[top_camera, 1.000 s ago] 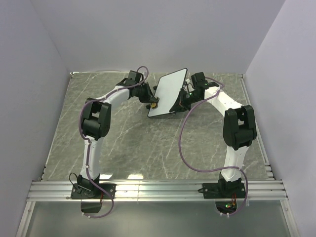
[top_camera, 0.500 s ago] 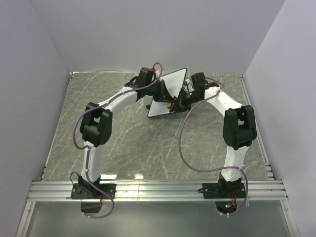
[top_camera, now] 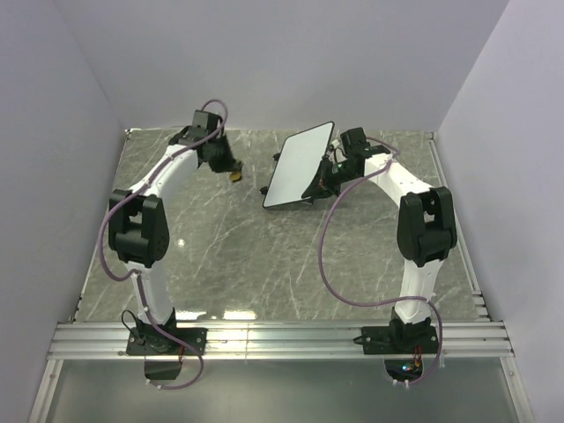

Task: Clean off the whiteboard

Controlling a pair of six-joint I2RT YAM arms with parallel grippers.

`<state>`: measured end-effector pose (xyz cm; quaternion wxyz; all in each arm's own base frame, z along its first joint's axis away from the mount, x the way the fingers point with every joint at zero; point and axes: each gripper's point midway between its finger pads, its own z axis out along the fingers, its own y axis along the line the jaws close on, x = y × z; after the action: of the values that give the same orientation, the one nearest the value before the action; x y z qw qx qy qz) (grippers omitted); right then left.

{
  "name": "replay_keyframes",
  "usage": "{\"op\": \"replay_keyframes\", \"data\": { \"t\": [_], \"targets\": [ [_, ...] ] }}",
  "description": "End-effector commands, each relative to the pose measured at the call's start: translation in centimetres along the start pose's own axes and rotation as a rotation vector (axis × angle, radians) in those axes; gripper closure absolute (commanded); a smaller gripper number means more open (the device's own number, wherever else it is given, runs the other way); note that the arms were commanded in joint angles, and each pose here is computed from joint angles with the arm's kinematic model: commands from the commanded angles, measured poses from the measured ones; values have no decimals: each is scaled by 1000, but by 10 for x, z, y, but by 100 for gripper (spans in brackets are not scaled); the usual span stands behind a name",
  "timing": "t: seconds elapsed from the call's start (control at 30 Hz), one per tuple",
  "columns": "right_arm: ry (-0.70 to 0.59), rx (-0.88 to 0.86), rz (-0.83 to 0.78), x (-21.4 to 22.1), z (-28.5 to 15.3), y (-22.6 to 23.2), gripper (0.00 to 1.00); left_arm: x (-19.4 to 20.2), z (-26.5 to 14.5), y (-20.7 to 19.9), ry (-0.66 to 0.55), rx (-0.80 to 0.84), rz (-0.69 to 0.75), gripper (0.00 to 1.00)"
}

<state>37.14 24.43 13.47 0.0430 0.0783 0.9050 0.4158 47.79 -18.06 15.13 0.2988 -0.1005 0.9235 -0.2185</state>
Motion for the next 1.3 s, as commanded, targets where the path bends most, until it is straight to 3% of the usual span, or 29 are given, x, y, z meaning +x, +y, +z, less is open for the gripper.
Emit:
{"op": "replay_keyframes", "data": {
  "t": [0.0, 0.03, 0.13, 0.17, 0.23, 0.37, 0.5, 0.8, 0.83, 0.87, 0.9, 0.97, 1.03, 1.13, 1.27],
  "targets": [
    [-50, 53, -28, -16, 15, -5, 100, 23, -11, 55, 33, -196, 41, 100],
    [-51, 51, -31, -17, 15, -3, 96, 30, -10, 68, 41, -234, 43, 100],
    [-52, 40, -29, -18, 15, -1, 71, 44, -6, 84, 66, -262, 43, 99],
    [-54, 36, -27, -18, 15, 0, 58, 45, -6, 91, 56, -291, 44, 97],
    [-60, 29, -33, -19, 13, 3, 46, 52, -3, 105, 60, -339, 43, 90],
    [-71, 25, -64, -18, 7, 9, 37, 63, -2, 124, 54, -396, 31, 87],
    [-102, 49, -104, -22, -7, 14, 33, 73, -3, 133, 55, -416, 28, 75],
    [-173, 69, -152, -22, -41, 24, 29, 87, -5, 147, 65, -456, 20, 29],
    [-205, 92, -163, -22, -50, 25, 22, 87, -9, 146, 60, -457, 15, 20],
    [-223, 100, -171, -24, -54, 25, 13, 87, -9, 146, 60, -457, 15, 20],
    [-237, 104, -179, -24, -57, 27, 13, 85, -11, 145, 52, -456, 14, 16],
    [-273, 110, -202, -24, -66, 31, 1, 79, -17, 141, 32, -450, 15, 9],
    [-306, 125, -220, -27, -72, 34, 0, 73, -22, 138, 23, -452, 17, 5],
    [-412, 123, -267, -34, -92, 46, 0, 60, -32, 127, -11, -435, 22, 3],
    [-735, 99, -335, -34, -158, 76, 0, 37, -50, 95, -75, -318, 16, 3]
  ]
}}
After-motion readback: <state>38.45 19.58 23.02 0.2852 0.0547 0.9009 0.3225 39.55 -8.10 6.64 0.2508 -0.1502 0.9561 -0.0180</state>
